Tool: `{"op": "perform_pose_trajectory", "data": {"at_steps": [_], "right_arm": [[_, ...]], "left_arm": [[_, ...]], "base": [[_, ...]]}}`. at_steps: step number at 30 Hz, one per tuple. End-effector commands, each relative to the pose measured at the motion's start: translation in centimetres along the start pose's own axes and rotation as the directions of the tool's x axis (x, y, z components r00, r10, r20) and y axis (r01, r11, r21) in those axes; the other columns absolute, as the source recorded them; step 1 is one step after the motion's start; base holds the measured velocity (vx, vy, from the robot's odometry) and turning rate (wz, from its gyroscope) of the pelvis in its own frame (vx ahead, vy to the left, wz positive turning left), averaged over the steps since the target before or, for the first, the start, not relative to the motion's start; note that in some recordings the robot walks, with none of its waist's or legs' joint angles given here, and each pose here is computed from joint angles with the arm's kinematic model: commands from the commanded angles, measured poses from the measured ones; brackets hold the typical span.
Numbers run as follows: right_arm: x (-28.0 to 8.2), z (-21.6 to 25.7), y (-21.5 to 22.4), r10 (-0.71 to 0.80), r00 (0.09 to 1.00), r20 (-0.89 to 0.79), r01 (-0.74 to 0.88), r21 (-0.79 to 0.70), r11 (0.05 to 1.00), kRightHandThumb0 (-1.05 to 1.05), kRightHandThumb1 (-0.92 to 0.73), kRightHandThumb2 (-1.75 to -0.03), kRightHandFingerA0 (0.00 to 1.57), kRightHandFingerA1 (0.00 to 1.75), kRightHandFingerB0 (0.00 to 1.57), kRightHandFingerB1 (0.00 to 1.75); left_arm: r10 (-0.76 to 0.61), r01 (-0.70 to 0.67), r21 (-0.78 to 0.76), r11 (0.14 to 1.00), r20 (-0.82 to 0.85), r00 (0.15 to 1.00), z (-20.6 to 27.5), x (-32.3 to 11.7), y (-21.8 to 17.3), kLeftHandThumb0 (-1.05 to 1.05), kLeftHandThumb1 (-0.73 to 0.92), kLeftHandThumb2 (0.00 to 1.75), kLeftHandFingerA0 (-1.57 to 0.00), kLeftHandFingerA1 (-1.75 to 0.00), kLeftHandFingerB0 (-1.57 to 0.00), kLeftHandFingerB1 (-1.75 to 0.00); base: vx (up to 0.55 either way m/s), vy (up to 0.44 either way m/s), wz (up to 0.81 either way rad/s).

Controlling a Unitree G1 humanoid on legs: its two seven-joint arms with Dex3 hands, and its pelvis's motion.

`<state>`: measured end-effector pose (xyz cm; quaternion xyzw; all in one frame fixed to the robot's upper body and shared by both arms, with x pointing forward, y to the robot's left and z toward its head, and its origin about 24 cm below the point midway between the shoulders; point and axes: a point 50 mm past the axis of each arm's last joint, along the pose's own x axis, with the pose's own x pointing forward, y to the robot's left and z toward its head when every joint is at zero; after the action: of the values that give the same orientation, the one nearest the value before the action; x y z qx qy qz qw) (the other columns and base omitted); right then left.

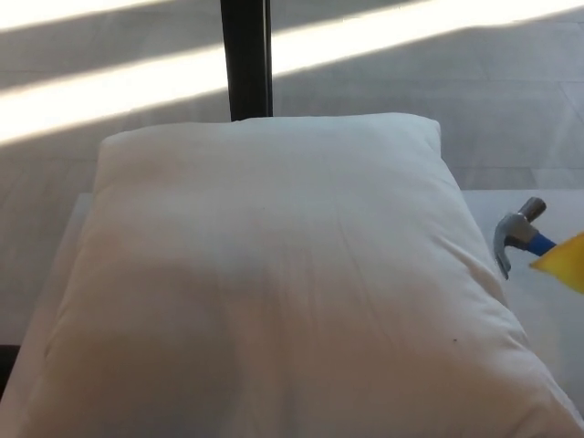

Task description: A hammer is kept on the right hand side and a pillow is kept on the left hand side on the desk infront of the robot and the robot uses its right hand to pick up the hammer and makes a downward swinging motion to hit the pillow

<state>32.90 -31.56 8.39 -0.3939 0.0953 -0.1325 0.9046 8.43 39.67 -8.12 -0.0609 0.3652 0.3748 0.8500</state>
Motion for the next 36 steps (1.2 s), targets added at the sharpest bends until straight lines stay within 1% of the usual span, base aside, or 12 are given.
{"op": "perform_pose_trajectory", "data": {"at_steps": [1, 2, 7, 10, 16, 19, 20, 23, 27, 34, 35, 36], "right_arm": [[0.9, 3.3, -4.1, -0.055, 0.998, -0.036, 0.066, 0.558, 0.827, -0.25, -0.52, -1.17, 1.25, 1.47, 1.01, 1.31], [1.0, 3.7, -4.5, -0.074, 0.997, -0.018, 0.071, 0.581, 0.811, -0.18, -0.51, -1.23, 1.01, 1.75, 0.73, 1.75], [1.1, 4.3, -5.6, -0.076, 0.997, -0.028, 0.075, 0.679, 0.730, -0.18, -0.57, -1.19, 0.99, 1.75, 0.69, 1.74], [0.8, 5.7, -5.8, -0.044, 0.999, 0.009, 0.024, 0.719, 0.694, -0.16, -0.48, -1.32, 0.99, 1.75, 0.69, 1.75], [-0.2, 8.7, -4.2, 0.118, 0.987, 0.110, -0.161, 0.736, 0.657, -0.23, -0.58, -1.16, 0.97, 1.75, 0.65, 1.71], [-1.9, 12.0, -1.6, 0.343, 0.909, 0.239, -0.400, 0.733, 0.550, -0.26, -0.58, -1.17, 0.94, 1.75, 0.69, 1.61], [-2.1, 12.5, -1.2, 0.380, 0.888, 0.259, -0.437, 0.732, 0.522, -0.23, -0.59, -1.19, 0.99, 1.75, 0.63, 1.73], [-3.0, 14.2, 0.1, 0.477, 0.823, 0.310, -0.526, 0.733, 0.432, -0.25, -0.63, -1.14, 1.00, 1.75, 0.70, 1.61], [-4.2, 16.3, 1.8, 0.619, 0.680, 0.393, -0.664, 0.687, 0.294, -0.31, -0.69, -1.14, 1.02, 1.75, 0.69, 1.71], [-6.0, 19.1, 3.0, 0.708, 0.555, 0.436, -0.755, 0.621, 0.210, -0.30, -0.63, -1.12, 1.03, 1.75, 0.79, 1.55], [-6.1, 19.6, 2.6, 0.699, 0.546, 0.463, -0.763, 0.619, 0.186, -0.35, -0.70, -1.00, 1.04, 1.75, 0.75, 1.49], [-6.2, 20.1, 2.3, 0.675, 0.547, 0.494, -0.776, 0.602, 0.188, -0.33, -0.66, -1.11, 1.03, 1.75, 0.72, 1.63]], "left_arm": [[0.027, -0.026, -0.025, 0.999, 0.025, 0.999, 0.2, -0.2, 0.9, -0.53, 0.69, 0.60, -0.71, -0.51, -0.54, -0.46], [0.028, -0.027, -0.030, 0.999, 0.028, 0.999, 0.1, -0.2, 0.9, -0.56, 0.67, 0.60, -0.73, -0.51, -0.57, -0.46], [0.029, -0.028, -0.039, 0.999, 0.030, 0.999, 0.1, -0.3, 1.1, -0.54, 0.68, 0.60, -0.71, -0.51, -0.57, -0.46], [0.043, -0.043, -0.027, 0.999, 0.019, 0.999, 0.0, -0.3, 1.2, -0.54, 0.69, 0.61, -0.71, -0.51, -0.56, -0.46], [0.020, -0.020, 0.003, 1.000, 0.024, 1.000, -0.3, -0.4, 1.2, -0.56, 0.70, 0.61, -0.72, -0.51, -0.55, -0.46], [0.021, -0.021, -0.008, 1.000, 0.025, 0.999, -0.3, -0.4, 1.1, -0.56, 0.69, 0.60, -0.72, -0.51, -0.55, -0.45], [0.019, -0.019, -0.007, 1.000, 0.026, 0.999, -0.3, -0.4, 1.1, -0.55, 0.69, 0.61, -0.69, -0.50, -0.53, -0.45], [0.014, -0.014, -0.013, 1.000, 0.023, 1.000, -0.3, -0.4, 1.1, -0.55, 0.69, 0.61, -0.68, -0.49, -0.55, -0.45], [0.020, -0.020, -0.019, 1.000, 0.017, 1.000, 0.0, -0.3, 1.1, -0.55, 0.69, 0.61, -0.70, -0.50, -0.54, -0.45], [0.021, -0.021, -0.028, 0.999, 0.017, 1.000, -0.1, -0.3, 1.1, -0.55, 0.68, 0.60, -0.72, -0.51, -0.56, -0.46], [0.023, -0.023, -0.027, 0.999, 0.018, 1.000, -0.1, -0.3, 1.1, -0.55, 0.68, 0.60, -0.75, -0.52, -0.57, -0.47], [0.027, -0.027, -0.008, 1.000, 0.016, 1.000, -0.1, -0.3, 1.1, -0.55, 0.69, 0.61, -0.74, -0.50, -0.57, -0.46]], "base": [[0.00, 0.000, 0.00], [0.00, 0.000, 0.00], [0.00, 0.000, 0.00], [0.00, 0.000, 0.00], [0.00, 0.000, 0.00], [0.00, 0.000, 0.00], [0.00, 0.000, 0.00], [0.00, 0.000, 0.00], [0.00, 0.000, 0.00], [0.00, 0.000, 0.00], [0.00, 0.000, 0.00], [0.00, 0.000, 0.00]]}}
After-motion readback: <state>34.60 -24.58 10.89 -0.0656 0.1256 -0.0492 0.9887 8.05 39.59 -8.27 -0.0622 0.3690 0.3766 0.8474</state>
